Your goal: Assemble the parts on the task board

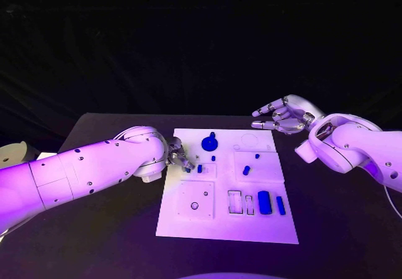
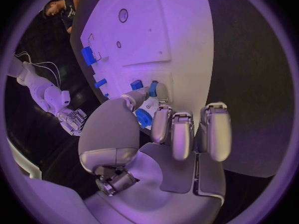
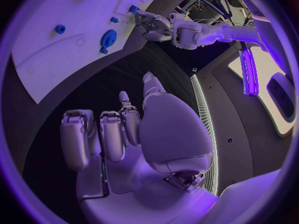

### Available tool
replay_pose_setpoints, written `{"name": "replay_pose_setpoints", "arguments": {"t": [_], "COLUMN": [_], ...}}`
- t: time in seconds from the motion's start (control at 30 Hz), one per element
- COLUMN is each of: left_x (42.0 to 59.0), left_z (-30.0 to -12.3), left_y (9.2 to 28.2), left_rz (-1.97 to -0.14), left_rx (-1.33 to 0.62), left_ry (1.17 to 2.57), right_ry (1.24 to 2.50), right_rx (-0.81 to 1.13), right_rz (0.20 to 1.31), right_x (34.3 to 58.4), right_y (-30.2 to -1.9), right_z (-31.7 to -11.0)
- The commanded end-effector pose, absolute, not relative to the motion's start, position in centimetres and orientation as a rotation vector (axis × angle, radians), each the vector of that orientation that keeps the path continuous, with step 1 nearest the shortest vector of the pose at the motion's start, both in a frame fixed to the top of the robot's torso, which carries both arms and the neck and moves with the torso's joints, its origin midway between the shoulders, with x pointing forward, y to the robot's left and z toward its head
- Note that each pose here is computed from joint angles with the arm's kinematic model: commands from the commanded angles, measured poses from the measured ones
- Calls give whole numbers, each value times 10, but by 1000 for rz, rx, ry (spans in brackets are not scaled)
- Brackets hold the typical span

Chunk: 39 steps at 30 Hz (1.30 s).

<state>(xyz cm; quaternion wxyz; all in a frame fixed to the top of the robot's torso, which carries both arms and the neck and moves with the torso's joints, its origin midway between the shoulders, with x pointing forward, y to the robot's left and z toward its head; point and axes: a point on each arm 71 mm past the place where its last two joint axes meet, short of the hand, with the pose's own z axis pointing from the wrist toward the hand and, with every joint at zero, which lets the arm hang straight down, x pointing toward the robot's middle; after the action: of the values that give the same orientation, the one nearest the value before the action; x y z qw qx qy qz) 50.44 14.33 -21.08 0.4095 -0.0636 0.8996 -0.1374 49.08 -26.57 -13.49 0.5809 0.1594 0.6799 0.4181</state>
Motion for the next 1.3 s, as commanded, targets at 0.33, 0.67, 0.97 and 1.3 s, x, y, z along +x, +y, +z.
{"name": "replay_pose_setpoints", "arguments": {"t": [0.33, 0.67, 0.97, 1.3], "left_x": [501, 502, 502, 503], "left_z": [-217, -219, -219, -218], "left_y": [141, 144, 146, 148], "left_rz": [-326, -308, -296, -295], "left_rx": [-139, -125, -120, -134], "left_ry": [2291, 2306, 2307, 2294], "right_ry": [1595, 1596, 1597, 1596], "right_rx": [353, 353, 349, 348], "right_rz": [987, 987, 987, 986], "right_x": [490, 490, 490, 490], "right_y": [-264, -264, -264, -264], "right_z": [-135, -135, -135, -135]}}
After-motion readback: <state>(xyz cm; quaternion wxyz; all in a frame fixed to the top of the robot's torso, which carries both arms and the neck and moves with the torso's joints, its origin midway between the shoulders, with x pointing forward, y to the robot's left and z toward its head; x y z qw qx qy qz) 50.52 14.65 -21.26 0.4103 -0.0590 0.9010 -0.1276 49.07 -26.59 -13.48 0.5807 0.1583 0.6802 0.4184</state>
